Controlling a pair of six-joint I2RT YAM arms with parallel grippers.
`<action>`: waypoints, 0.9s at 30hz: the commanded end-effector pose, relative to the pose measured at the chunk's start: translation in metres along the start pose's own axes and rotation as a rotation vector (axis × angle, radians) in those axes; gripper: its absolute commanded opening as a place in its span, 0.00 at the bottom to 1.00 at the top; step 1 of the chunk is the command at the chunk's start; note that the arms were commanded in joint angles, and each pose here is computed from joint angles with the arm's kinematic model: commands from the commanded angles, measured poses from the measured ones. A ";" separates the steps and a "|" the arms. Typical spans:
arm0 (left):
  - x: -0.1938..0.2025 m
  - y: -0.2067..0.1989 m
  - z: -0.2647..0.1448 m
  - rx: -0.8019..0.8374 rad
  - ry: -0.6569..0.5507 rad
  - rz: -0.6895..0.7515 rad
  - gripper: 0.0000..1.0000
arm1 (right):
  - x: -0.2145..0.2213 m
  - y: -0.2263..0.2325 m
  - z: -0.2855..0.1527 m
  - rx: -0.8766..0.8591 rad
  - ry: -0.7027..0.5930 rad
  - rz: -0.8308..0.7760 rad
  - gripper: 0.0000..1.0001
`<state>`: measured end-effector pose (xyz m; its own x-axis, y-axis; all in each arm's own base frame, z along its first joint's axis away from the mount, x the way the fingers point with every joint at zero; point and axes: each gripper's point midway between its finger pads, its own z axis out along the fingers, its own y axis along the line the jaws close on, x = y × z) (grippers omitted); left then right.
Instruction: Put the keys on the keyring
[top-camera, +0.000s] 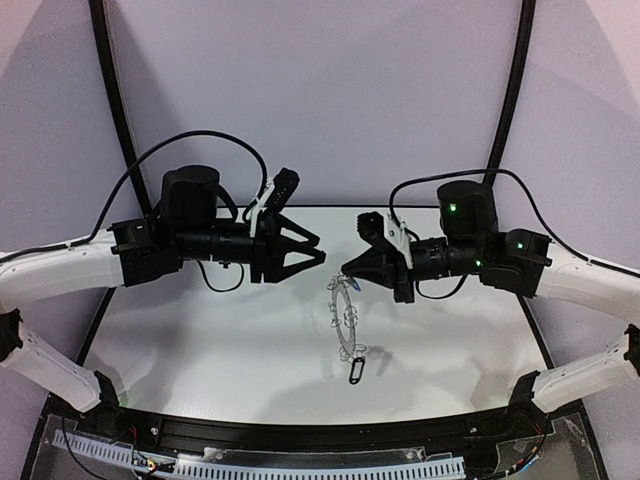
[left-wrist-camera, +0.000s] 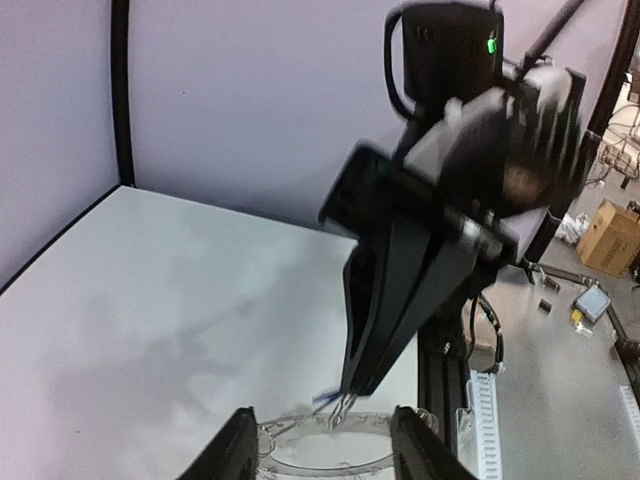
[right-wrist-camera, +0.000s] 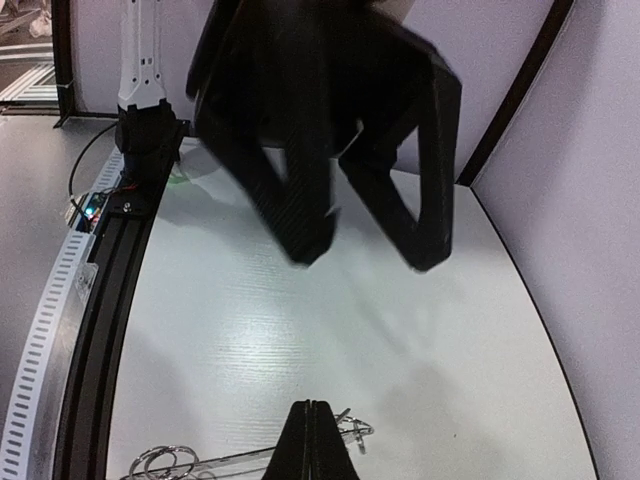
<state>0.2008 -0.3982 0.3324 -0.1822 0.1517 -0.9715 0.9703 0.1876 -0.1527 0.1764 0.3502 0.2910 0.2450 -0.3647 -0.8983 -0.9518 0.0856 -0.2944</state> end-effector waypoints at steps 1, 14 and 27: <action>0.027 -0.007 -0.005 0.041 0.092 0.092 0.49 | -0.040 -0.011 -0.010 0.031 -0.106 -0.005 0.00; 0.034 -0.007 0.025 0.135 0.149 0.100 0.49 | -0.050 -0.007 -0.010 -0.018 -0.112 0.046 0.00; 0.028 -0.006 0.030 0.146 0.123 0.134 0.47 | -0.050 -0.002 -0.008 -0.058 -0.106 0.049 0.00</action>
<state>0.1959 -0.4212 0.2853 -0.1049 0.3154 -0.9431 0.9944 0.0459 -0.0952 0.1674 0.3564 0.3186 0.1900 -0.3099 -0.9316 -0.9743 0.0576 -0.2179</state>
